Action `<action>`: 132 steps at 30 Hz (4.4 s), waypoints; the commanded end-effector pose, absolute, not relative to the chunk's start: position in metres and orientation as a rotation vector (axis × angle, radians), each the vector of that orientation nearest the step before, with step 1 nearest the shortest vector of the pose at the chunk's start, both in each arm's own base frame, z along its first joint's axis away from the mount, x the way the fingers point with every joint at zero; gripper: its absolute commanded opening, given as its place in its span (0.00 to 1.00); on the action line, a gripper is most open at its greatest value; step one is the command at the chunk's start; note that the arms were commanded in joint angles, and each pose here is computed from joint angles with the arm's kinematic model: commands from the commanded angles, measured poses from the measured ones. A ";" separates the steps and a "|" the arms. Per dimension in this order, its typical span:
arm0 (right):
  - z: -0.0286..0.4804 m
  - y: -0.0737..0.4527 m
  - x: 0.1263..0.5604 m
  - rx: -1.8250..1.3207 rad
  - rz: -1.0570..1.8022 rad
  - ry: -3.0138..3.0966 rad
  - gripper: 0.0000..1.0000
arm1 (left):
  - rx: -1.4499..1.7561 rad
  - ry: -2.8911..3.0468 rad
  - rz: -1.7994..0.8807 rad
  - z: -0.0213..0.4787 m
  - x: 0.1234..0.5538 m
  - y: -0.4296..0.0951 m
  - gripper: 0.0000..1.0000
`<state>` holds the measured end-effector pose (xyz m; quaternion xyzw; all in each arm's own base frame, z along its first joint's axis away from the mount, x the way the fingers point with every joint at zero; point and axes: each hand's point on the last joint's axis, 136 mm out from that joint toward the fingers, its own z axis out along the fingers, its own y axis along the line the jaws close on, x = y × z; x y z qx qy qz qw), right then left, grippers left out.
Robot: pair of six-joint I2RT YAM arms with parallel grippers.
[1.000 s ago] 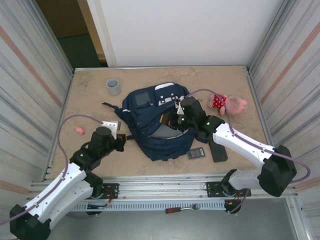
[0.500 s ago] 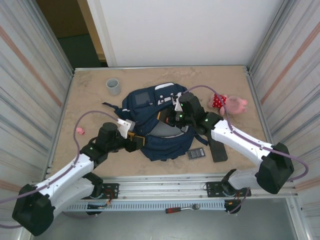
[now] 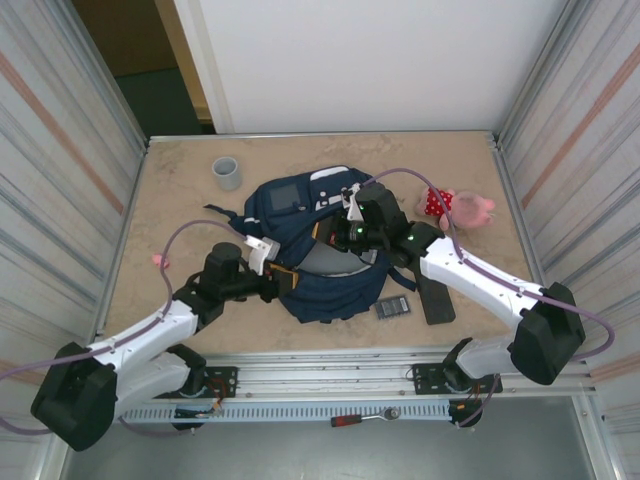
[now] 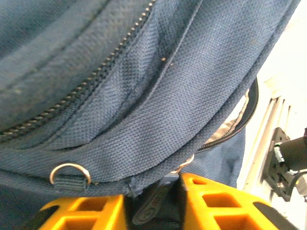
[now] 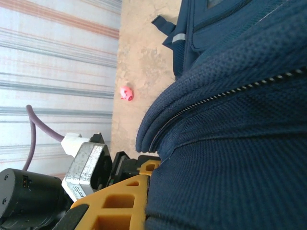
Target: Pack books, pencil case, and school supplies into a backpack
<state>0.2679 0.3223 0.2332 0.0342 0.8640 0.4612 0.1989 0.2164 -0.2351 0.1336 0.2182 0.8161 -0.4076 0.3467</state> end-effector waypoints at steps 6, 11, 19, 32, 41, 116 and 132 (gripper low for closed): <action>0.270 0.322 0.283 0.044 1.329 2.273 0.01 | 0.699 2.036 -1.085 0.153 0.201 -0.247 0.00; 0.267 0.322 0.284 0.047 1.323 2.280 0.01 | 0.671 2.060 -1.019 0.149 0.202 -0.239 0.00; 0.240 0.341 0.275 0.114 1.357 2.318 0.45 | 0.706 2.004 -1.028 0.158 0.203 -0.244 0.00; 0.209 0.362 0.280 0.096 1.348 2.367 0.04 | 0.599 2.080 -0.911 0.145 0.214 -0.231 0.13; 0.227 0.358 0.277 0.061 1.370 2.337 0.00 | 0.464 2.113 -0.809 0.137 0.223 -0.208 0.00; 0.263 0.327 0.285 0.217 1.243 2.156 0.00 | -0.573 2.364 -0.711 0.108 0.231 -0.091 0.40; 0.255 0.349 0.275 0.187 1.257 2.189 0.00 | -0.674 2.305 -0.927 0.060 0.246 -0.112 0.48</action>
